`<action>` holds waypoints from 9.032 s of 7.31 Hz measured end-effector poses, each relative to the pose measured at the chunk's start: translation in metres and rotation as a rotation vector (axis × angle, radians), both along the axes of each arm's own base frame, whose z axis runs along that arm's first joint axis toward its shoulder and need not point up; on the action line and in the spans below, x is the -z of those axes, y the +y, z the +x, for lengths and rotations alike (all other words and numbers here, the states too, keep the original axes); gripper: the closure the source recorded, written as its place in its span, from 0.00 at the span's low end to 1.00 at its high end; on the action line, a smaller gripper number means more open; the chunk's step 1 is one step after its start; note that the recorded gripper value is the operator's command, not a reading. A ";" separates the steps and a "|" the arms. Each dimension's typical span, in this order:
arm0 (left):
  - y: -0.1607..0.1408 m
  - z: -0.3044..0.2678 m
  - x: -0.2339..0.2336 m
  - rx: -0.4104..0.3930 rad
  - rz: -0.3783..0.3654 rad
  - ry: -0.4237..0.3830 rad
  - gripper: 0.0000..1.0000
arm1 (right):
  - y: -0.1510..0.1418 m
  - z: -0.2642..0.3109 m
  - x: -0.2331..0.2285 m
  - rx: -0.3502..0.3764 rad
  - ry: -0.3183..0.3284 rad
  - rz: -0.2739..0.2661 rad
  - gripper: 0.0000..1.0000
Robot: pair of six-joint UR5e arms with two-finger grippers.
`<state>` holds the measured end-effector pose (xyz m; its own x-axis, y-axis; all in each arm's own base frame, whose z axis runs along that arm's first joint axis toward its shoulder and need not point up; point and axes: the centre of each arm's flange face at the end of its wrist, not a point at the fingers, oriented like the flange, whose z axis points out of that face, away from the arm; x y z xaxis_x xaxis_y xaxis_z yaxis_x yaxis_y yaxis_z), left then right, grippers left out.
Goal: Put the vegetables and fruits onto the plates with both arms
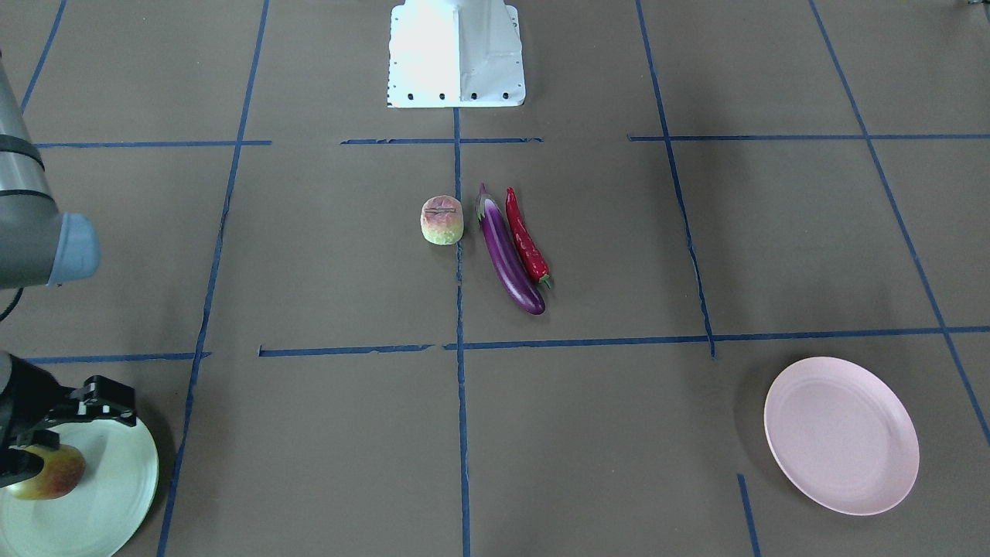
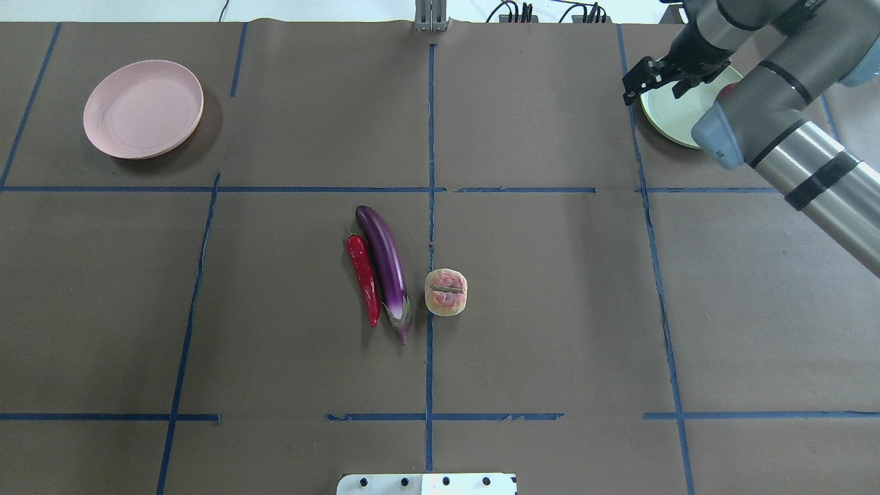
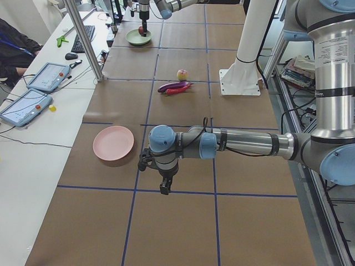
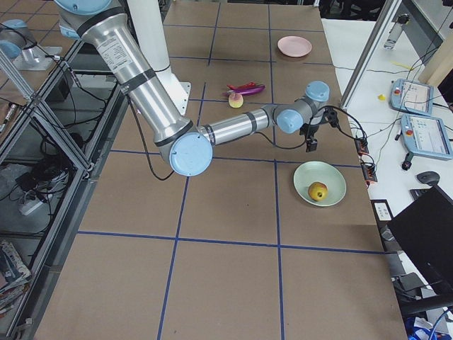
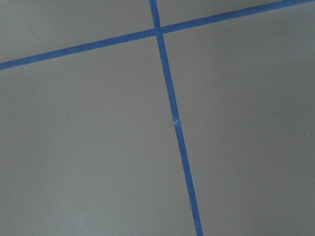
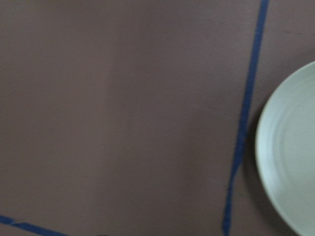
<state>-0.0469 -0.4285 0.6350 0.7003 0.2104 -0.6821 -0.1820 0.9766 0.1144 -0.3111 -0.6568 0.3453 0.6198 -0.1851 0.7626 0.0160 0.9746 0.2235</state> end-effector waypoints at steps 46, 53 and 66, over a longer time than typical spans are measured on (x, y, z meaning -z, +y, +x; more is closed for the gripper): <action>-0.098 0.148 0.182 0.065 0.119 0.163 0.00 | 0.198 0.329 -0.254 0.009 0.165 -0.102 0.00; -0.071 0.516 0.389 0.407 -0.236 0.127 0.06 | 0.220 0.335 -0.264 -0.003 0.162 -0.131 0.00; -0.011 0.664 0.421 0.444 -0.282 0.039 1.00 | 0.220 0.335 -0.269 -0.003 0.164 -0.141 0.00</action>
<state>0.6173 -0.4398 0.2144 0.6536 -0.2962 -0.6965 0.2552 0.9526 -0.1657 0.0239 -0.4366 0.6140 0.7382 -0.0819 0.6696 0.0383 0.9961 0.0796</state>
